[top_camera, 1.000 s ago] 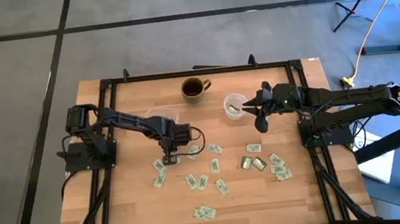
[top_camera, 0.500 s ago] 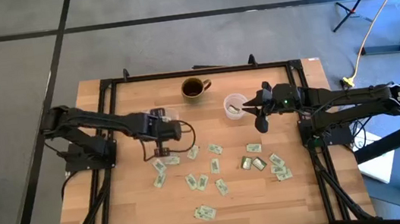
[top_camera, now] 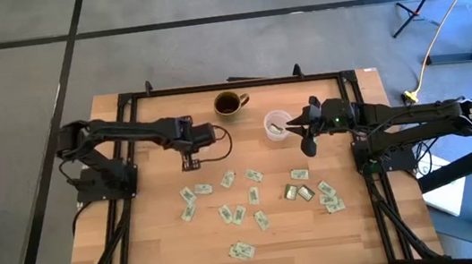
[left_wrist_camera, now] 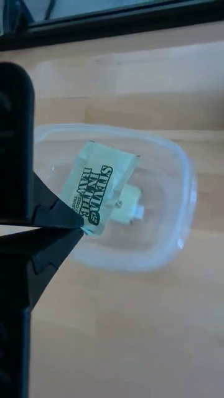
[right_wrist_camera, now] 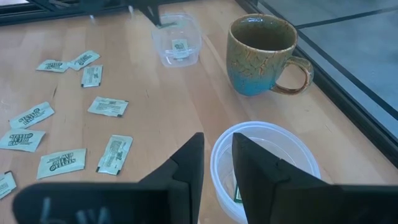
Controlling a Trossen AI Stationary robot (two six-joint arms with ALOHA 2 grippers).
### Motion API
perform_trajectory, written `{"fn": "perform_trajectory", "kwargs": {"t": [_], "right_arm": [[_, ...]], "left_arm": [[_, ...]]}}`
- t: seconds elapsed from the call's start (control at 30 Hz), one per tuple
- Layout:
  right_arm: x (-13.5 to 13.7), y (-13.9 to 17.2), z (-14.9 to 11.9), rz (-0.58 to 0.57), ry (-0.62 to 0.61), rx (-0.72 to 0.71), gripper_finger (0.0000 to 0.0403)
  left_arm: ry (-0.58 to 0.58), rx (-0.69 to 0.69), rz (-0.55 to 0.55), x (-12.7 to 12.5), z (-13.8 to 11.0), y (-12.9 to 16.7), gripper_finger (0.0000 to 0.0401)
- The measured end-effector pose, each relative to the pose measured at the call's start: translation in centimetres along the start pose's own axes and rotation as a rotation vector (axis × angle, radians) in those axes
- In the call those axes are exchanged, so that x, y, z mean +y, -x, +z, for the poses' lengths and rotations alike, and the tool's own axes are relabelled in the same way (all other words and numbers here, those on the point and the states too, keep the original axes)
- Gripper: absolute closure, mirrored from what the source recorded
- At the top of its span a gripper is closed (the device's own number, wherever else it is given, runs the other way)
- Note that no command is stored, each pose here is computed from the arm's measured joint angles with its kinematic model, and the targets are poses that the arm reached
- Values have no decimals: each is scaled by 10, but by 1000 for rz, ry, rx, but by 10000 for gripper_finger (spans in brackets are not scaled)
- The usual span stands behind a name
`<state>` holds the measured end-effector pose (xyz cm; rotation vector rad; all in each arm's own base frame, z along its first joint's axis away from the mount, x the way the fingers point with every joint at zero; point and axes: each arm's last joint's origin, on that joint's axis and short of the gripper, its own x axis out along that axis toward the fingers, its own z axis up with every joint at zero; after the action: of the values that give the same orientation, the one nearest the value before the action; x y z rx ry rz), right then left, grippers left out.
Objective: Pick and place Stevia / Truvia into bins
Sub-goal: Put the light green stevia packet into the left transparent container
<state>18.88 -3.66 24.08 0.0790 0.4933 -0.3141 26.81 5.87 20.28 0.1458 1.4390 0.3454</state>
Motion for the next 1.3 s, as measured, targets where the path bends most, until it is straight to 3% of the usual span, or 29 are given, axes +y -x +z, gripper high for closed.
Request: {"fn": "perform_trajectory", "kwargs": {"t": [0.33, 0.57, 1.0, 1.3], "right_arm": [[0, 0, 0, 0, 0, 3, 315], [0, 0, 0, 0, 1, 3, 315], [0, 0, 0, 0, 1, 3, 315], [0, 0, -2, -1, 3, 19, 315]], "left_arm": [[27, 106, -41, 18, 2, -32, 398], [45, 119, -118, 20, 2, -39, 397], [52, 124, -84, 22, 0, -35, 345], [32, -30, -171, 5, -1, 2, 342]]}}
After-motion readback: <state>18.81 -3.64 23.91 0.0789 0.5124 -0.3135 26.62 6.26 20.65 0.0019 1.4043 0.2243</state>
